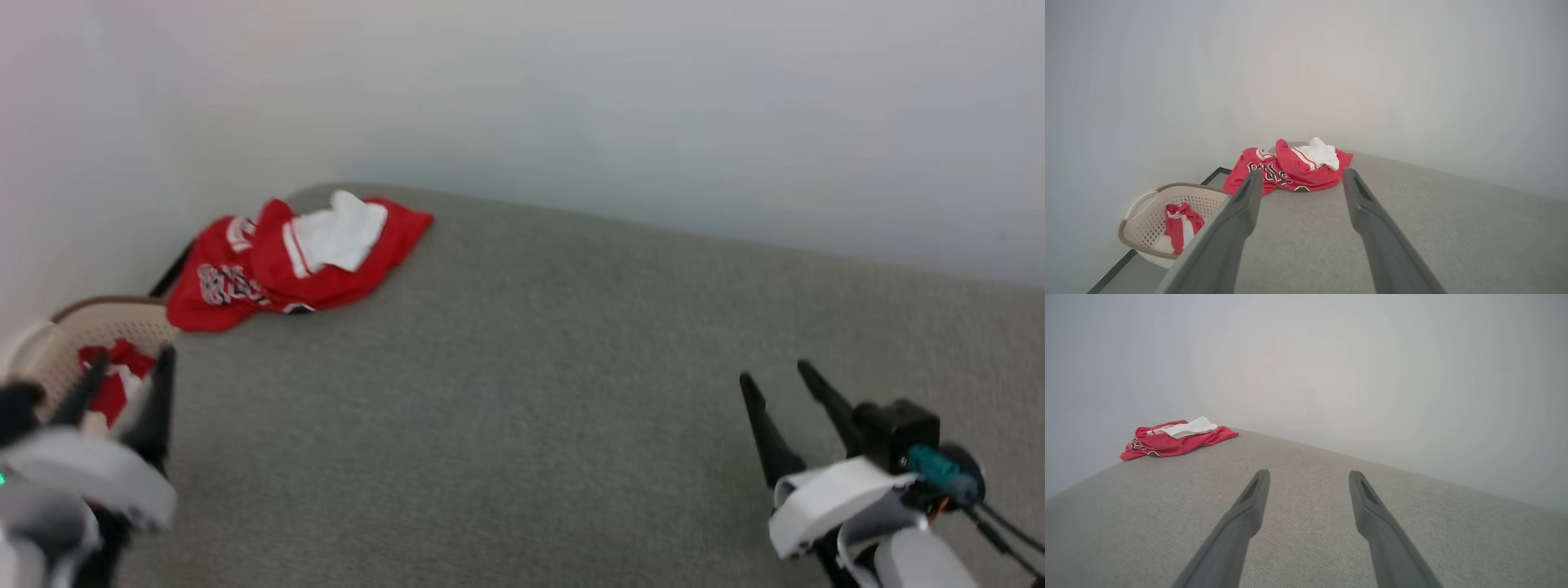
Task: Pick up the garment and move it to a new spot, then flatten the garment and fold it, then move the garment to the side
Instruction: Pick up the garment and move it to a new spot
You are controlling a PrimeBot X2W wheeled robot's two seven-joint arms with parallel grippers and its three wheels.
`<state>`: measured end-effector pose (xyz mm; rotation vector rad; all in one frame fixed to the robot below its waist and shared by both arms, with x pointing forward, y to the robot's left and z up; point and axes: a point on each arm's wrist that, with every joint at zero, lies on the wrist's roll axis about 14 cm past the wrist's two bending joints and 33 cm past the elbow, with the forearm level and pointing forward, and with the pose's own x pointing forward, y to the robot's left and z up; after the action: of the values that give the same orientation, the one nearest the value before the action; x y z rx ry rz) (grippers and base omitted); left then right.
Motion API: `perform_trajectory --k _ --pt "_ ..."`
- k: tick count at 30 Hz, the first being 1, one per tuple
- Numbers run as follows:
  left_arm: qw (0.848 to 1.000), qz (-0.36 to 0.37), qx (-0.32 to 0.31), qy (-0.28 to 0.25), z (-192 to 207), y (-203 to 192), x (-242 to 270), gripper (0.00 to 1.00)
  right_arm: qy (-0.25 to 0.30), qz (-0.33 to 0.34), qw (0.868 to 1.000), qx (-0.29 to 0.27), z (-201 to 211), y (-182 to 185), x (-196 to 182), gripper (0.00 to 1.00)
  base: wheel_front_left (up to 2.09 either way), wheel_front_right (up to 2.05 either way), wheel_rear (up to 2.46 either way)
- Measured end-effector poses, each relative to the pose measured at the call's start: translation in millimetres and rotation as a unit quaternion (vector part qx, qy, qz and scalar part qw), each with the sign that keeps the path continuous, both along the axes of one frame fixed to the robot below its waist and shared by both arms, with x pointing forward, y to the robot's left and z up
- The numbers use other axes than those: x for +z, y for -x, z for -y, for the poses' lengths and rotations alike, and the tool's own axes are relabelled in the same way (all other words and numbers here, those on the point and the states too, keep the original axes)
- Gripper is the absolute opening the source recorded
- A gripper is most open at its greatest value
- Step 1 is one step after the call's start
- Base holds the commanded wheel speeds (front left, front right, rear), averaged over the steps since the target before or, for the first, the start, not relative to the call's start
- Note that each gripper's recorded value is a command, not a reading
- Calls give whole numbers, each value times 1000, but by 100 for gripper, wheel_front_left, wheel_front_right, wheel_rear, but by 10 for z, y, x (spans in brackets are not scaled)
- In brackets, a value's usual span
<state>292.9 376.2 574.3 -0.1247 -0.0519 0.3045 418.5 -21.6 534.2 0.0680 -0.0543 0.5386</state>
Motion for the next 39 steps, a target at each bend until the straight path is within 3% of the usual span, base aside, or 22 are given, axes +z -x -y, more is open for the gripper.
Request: perform_trajectory --k 9,18,28,39 --pt "998 -45 -34 -16 -190 -887 265 100 9 -7 1000 -28 244 -353 -123 100 0 0 0" --pt "989 -143 -38 -2 -335 -1725 -41 100 22 -41 997 -58 506 -639 -517 100 0 0 0" --pt "959 -275 -13 69 -444 -2240 -927 100 43 -91 992 -72 670 -785 -1030 100 0 0 0" --pt "910 -388 13 143 -364 -2349 -1772 100 61 -120 987 -89 863 -816 -1292 100 0 0 0"
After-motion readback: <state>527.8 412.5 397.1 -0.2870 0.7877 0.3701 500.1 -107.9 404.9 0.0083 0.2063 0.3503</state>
